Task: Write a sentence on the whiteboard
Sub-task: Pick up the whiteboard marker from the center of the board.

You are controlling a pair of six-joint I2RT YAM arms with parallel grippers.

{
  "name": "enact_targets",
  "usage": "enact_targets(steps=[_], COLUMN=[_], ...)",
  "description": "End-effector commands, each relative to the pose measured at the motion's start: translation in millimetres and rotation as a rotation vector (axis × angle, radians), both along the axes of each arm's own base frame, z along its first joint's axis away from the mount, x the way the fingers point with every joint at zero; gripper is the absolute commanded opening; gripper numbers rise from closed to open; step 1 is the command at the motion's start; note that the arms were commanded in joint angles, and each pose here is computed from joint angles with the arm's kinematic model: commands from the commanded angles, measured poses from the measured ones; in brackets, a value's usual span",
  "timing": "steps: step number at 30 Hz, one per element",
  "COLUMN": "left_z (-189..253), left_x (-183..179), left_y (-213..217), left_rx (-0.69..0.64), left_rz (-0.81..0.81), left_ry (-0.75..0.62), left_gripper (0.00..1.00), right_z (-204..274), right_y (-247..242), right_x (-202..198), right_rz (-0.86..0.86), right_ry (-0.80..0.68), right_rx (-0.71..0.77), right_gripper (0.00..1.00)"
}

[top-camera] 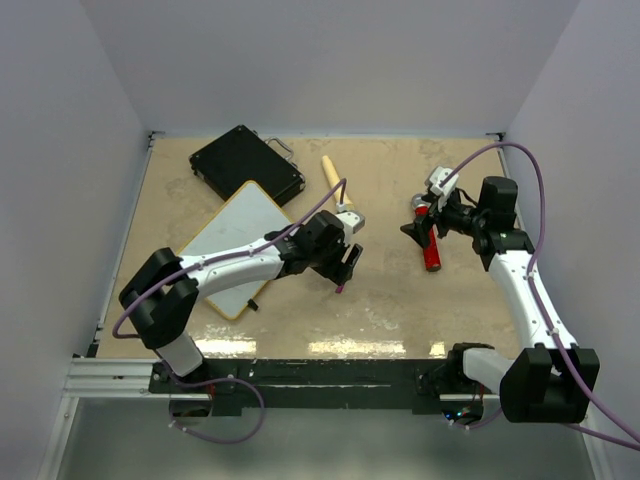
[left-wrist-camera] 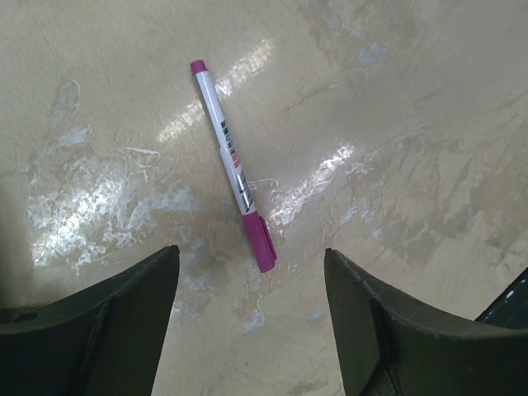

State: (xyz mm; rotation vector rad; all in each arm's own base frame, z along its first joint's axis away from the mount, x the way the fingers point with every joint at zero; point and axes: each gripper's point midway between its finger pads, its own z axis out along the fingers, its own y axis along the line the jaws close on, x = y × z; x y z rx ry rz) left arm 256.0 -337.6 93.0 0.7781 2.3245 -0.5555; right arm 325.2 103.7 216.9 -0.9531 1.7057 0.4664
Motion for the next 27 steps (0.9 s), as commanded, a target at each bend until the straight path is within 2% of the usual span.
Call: enact_targets(steps=[1,27], left_z=[7.6,3.4], left_x=[5.4,-4.1], left_y=[-2.7,2.1], left_rx=[0.044,0.035], left_rz=[0.014,-0.019], left_ry=[-0.035,-0.037], left_gripper=[0.75,0.73], right_z=[5.8,4.3], right_y=[-1.1,6.7], right_x=[2.0,-8.1], right_rz=[0.004,0.067], right_ry=[-0.030,-0.014], right_rx=[-0.012,0.002], right_gripper=[0.99,0.99])
